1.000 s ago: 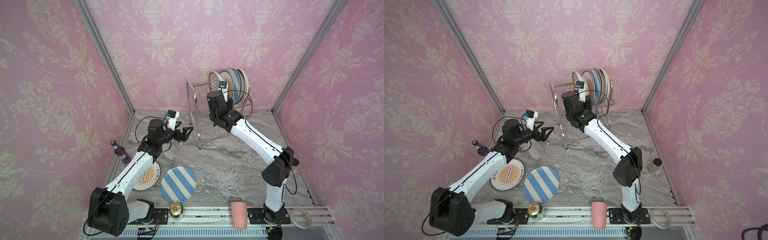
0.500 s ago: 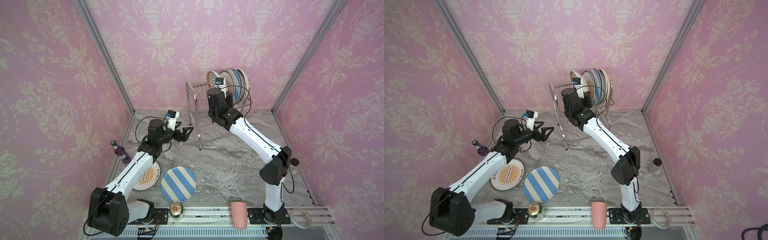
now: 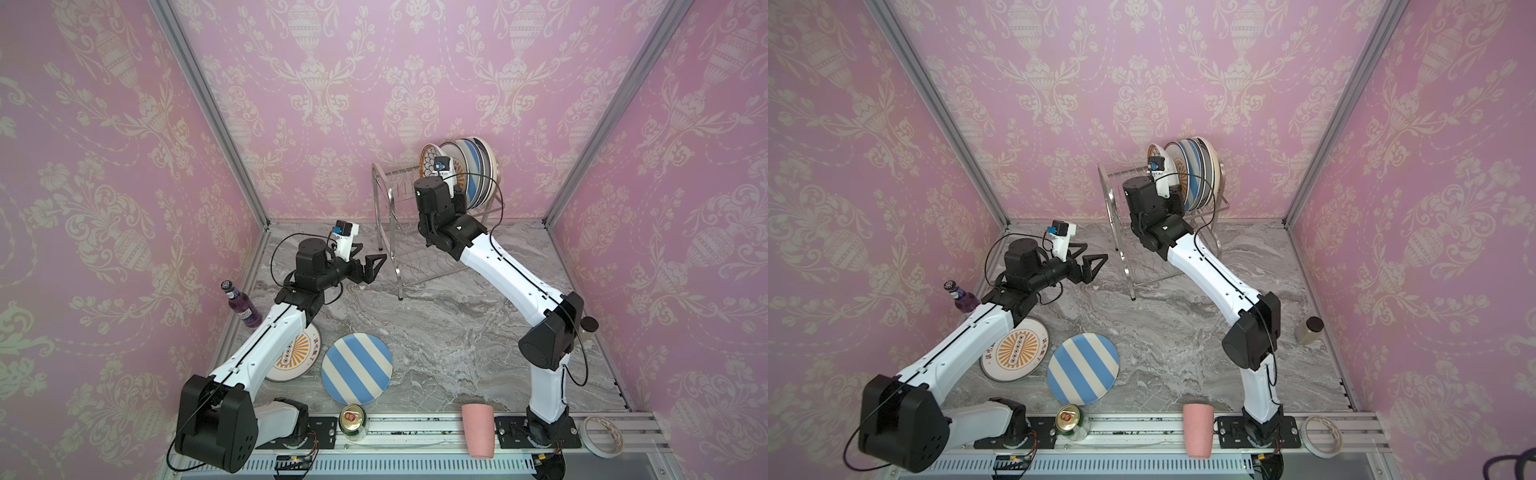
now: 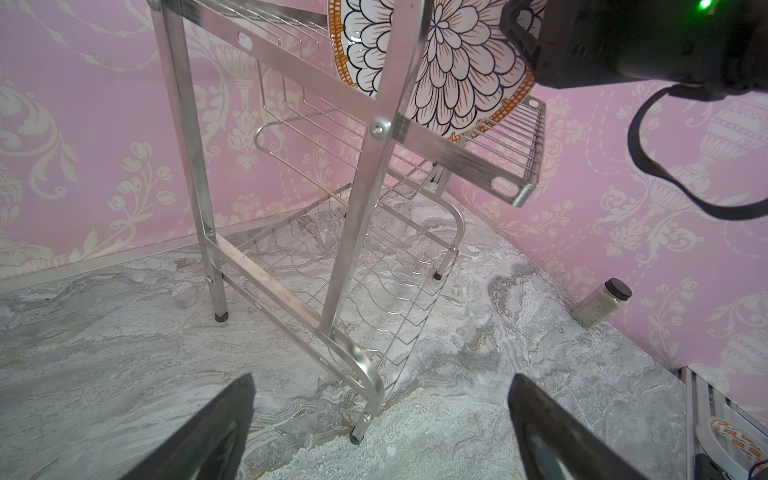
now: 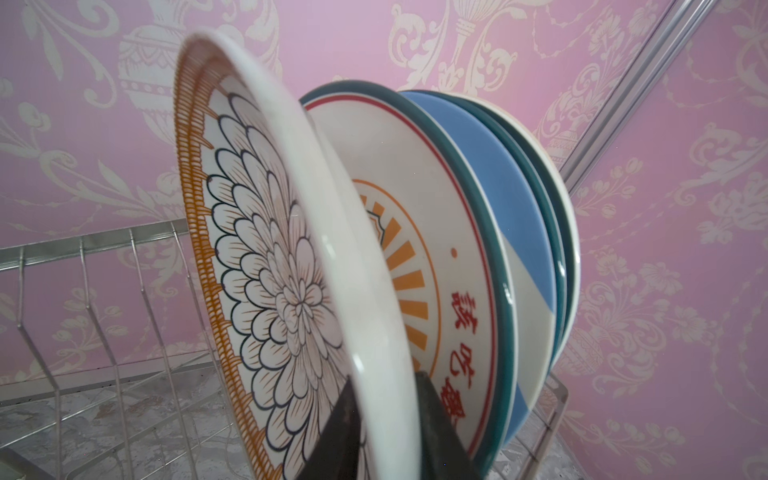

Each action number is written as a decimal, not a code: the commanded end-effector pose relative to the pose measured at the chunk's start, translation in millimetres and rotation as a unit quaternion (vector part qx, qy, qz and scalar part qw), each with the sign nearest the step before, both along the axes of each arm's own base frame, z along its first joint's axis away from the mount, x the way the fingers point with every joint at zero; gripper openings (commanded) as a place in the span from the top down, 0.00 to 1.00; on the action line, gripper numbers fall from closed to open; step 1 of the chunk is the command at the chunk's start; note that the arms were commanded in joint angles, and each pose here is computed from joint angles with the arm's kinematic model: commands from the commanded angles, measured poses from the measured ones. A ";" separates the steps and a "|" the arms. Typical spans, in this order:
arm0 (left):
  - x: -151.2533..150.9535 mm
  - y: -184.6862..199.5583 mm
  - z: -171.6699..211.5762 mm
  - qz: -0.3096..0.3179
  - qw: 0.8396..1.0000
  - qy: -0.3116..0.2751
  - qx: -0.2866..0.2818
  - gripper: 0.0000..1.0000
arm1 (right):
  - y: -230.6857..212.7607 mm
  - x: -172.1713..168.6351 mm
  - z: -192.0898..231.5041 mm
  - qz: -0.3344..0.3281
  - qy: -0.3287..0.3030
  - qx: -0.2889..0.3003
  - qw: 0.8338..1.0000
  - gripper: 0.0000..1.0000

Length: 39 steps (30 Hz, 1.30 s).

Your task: Load the plates into the dish rack

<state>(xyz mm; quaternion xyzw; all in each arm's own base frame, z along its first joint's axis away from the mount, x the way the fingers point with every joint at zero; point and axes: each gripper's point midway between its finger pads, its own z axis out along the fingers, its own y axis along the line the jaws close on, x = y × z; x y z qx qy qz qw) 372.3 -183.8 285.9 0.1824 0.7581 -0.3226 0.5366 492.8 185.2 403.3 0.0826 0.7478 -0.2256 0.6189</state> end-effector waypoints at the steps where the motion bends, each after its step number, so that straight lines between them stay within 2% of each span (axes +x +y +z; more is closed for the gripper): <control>1: -1.7 3.9 -3.0 0.004 1.000 0.010 -0.006 0.03 | -8.5 -4.5 13.4 -0.002 -0.011 0.001 1.000 0.71; 9: -0.2 5.5 -1.8 0.011 1.000 0.012 -0.006 0.02 | -15.3 -13.6 28.4 0.007 -0.009 -0.003 1.000 0.50; 15: 8.0 17.3 -5.1 0.050 0.998 0.028 0.015 0.01 | -18.5 -33.3 24.0 0.044 0.035 0.030 0.998 0.39; 21: 11.7 27.0 -2.7 0.081 0.996 0.040 0.021 0.01 | -12.8 -61.8 20.4 0.108 0.074 0.083 0.988 0.29; 27: 13.0 54.6 4.4 0.155 0.985 0.060 0.049 0.01 | -17.2 -106.6 37.8 0.159 0.085 0.109 0.978 0.24; 30: 7.6 70.5 7.2 0.190 0.977 0.075 0.058 0.01 | -16.1 -138.3 35.3 0.219 0.097 0.151 0.959 0.21; 33: -1.8 83.9 5.4 0.217 0.969 0.099 0.060 0.01 | -11.1 -173.8 21.6 0.287 0.119 0.195 0.930 0.22; 39: -26.1 97.0 -13.8 0.243 0.955 0.161 0.050 0.01 | 10.9 -240.1 -42.4 0.395 0.210 0.280 0.849 0.25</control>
